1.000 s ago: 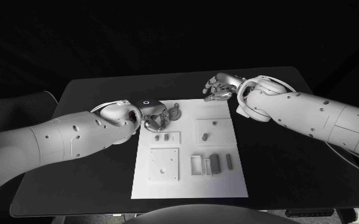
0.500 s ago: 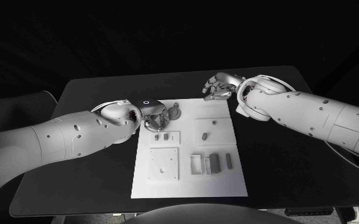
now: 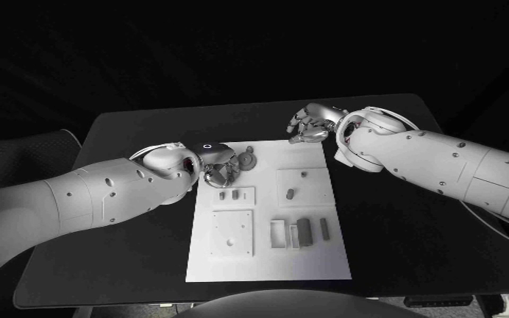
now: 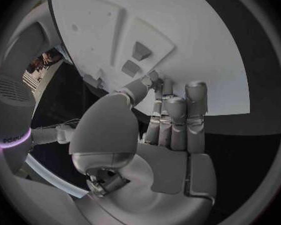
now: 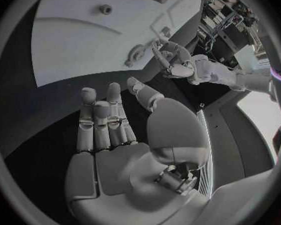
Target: Assemble the parts on the task board
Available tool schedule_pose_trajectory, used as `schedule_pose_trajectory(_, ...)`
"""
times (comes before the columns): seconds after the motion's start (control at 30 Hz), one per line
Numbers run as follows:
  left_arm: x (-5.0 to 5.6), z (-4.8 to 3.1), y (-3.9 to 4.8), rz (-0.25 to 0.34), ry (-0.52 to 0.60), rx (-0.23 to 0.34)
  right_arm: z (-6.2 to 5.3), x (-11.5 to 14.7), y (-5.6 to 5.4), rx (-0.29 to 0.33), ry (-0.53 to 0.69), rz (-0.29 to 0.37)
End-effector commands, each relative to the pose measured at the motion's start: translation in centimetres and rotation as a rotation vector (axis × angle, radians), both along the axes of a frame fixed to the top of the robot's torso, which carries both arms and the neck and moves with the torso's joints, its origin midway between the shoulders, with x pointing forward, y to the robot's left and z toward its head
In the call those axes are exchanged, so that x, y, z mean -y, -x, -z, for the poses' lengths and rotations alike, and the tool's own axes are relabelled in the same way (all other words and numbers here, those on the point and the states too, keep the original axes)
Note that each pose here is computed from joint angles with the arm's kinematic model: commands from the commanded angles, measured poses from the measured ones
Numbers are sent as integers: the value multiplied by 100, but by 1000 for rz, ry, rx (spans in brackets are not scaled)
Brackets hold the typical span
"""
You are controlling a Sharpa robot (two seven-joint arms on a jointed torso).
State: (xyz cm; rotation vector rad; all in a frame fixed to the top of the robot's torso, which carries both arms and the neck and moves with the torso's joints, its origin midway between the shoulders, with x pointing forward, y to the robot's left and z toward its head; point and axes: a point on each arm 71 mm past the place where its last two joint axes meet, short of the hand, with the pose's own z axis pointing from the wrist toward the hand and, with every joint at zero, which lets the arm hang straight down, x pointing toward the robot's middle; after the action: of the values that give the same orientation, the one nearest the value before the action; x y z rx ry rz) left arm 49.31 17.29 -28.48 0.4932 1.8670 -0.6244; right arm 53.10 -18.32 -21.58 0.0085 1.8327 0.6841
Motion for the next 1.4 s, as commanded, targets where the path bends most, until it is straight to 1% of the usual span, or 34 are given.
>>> schedule_pose_trajectory(0.03, 24, 2, 14, 13, 7, -5, 8, -17, 9, -10, 1, -16)
schedule_pose_trajectory(0.33, 9, -4, 6, 3, 14, 1, 8, -15, 9, -9, 1, -15)
schedule_pose_trajectory(0.83, -86, -6, -16, -37, -2, 20, 8, -9, 6, -8, 1, -14)
schedule_pose_trajectory(1.1, -201, -16, -24, -58, -1, 33, 9, 17, -2, -3, 1, -5)
schedule_pose_trajectory(1.2, -272, -18, -28, -72, -5, 36, 8, 21, -3, -1, 0, -4)
schedule_pose_trajectory(1.27, -298, -19, -29, -76, -6, 37, 7, 24, -2, 0, 0, -4)
schedule_pose_trajectory(1.4, -444, -38, -18, -109, 11, 34, 2, 43, 0, 5, -3, -2)
